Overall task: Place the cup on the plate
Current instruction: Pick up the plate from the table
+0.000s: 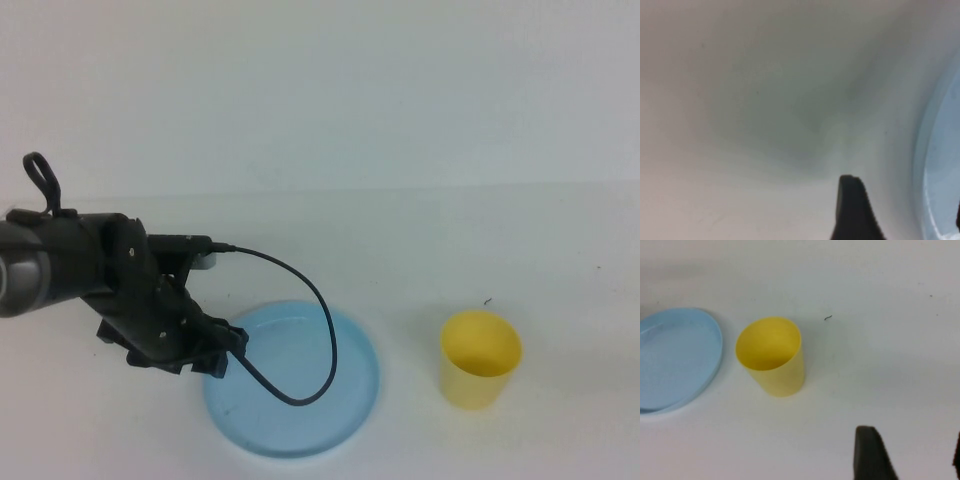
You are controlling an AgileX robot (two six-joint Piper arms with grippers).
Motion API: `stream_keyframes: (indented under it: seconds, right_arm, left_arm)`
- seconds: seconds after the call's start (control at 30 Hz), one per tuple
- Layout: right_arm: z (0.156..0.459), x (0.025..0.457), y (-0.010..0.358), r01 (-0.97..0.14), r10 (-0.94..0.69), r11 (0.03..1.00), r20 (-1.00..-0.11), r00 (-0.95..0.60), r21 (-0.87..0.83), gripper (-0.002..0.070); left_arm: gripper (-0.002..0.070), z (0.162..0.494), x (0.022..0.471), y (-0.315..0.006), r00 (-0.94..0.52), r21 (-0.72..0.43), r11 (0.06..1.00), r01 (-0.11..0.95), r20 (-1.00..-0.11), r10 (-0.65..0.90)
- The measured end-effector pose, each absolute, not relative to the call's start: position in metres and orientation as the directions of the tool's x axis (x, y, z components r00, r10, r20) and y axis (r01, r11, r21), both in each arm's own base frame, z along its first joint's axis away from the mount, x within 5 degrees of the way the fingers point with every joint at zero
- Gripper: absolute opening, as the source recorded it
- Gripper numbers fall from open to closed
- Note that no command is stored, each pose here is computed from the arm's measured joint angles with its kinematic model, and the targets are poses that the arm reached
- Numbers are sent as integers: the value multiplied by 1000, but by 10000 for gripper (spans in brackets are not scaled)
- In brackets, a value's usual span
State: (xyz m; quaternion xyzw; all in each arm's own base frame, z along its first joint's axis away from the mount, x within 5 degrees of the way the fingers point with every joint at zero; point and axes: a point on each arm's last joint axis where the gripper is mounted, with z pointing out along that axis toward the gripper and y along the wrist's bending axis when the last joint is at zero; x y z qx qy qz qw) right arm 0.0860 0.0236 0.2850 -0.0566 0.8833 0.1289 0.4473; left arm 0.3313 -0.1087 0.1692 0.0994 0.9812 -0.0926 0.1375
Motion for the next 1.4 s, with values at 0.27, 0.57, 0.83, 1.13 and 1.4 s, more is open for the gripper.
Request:
stream_keyframes:
  seconds: [0.27, 0.57, 0.83, 1.13, 1.4]
  right_arm:
    - [285, 86, 24, -215, 15, 960, -805, -594, 177, 357]
    - [285, 86, 24, -214, 17, 961, -807, -591, 176, 357]
    - [286, 87, 23, -212, 18, 962, -812, -583, 173, 357]
    - [286, 87, 23, -211, 18, 962, -814, -581, 172, 357]
    - [286, 87, 23, -210, 19, 962, -814, -580, 172, 348]
  left_arm:
    - [400, 163, 331, -109, -945, -146, 960, 238, -262, 194]
    - [400, 163, 331, -108, -942, -132, 958, 254, -258, 214]
    - [381, 161, 328, -103, -936, -83, 952, 296, -226, 271]
    - [120, 160, 325, -100, -928, -49, 939, 339, -181, 326]
    - [1, 161, 326, -100, -909, -41, 923, 382, -196, 368]
